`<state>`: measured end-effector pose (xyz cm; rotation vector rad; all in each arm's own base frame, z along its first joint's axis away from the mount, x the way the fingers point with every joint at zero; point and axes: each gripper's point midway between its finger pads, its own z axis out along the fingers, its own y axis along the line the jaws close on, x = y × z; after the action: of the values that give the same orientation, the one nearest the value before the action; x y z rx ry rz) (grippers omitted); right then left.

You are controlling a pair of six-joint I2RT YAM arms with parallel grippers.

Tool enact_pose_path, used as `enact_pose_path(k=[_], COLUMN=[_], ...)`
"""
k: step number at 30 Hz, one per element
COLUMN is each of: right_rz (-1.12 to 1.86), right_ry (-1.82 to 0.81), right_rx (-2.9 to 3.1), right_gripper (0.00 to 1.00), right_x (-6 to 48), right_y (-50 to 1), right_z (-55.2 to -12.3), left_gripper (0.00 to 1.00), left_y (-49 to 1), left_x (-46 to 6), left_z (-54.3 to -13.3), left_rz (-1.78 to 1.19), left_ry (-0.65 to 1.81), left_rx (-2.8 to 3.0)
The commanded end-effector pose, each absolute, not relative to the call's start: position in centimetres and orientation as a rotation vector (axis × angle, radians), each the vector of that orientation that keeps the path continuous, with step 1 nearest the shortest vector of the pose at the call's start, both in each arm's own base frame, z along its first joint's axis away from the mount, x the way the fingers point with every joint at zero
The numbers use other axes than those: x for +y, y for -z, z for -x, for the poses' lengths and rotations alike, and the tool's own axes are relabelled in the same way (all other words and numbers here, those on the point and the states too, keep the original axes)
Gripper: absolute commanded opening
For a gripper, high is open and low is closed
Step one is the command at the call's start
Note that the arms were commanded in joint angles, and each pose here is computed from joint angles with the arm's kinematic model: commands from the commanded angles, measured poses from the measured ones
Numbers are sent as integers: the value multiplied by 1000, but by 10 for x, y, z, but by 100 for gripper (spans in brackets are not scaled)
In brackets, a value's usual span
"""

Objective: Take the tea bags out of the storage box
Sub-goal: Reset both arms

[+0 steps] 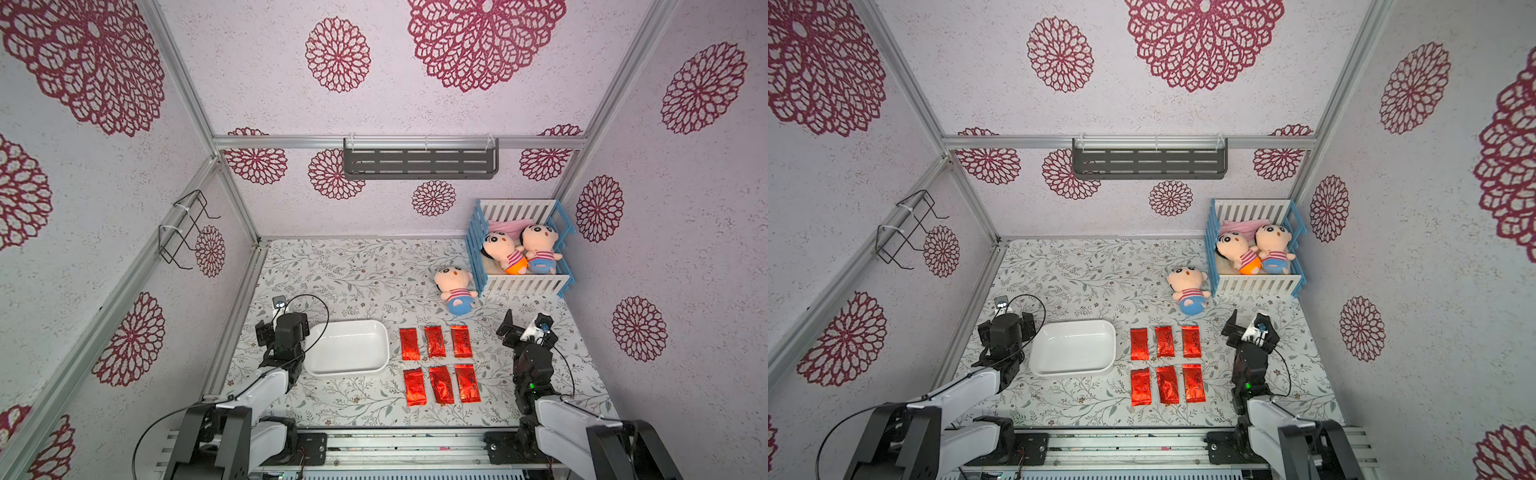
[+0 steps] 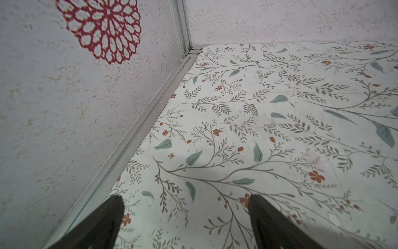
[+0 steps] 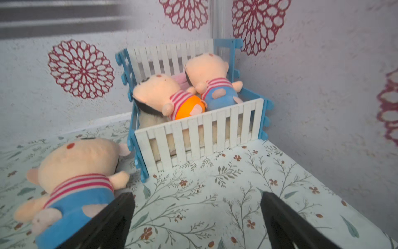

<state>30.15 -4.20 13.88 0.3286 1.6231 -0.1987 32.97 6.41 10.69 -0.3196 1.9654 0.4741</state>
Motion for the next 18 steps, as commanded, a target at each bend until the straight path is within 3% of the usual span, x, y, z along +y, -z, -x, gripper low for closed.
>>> enact_pose_path(k=[1, 8, 18], right_rz=[-293, -210, -141], right_ry=[87, 66, 83], right_rx=[1381, 1350, 1523], right_gripper=[99, 99, 99], right_x=[-35, -27, -14], right_y=[-191, -183, -161], right_z=[-305, -316, -366], left_gripper=[97, 97, 97], left_y=[-151, -133, -120], left_x=[58, 64, 76], left_z=[-365, -388, -403], left_rz=[254, 241, 287], left_ry=[-352, -241, -206], left_rx=[1750, 1734, 1807])
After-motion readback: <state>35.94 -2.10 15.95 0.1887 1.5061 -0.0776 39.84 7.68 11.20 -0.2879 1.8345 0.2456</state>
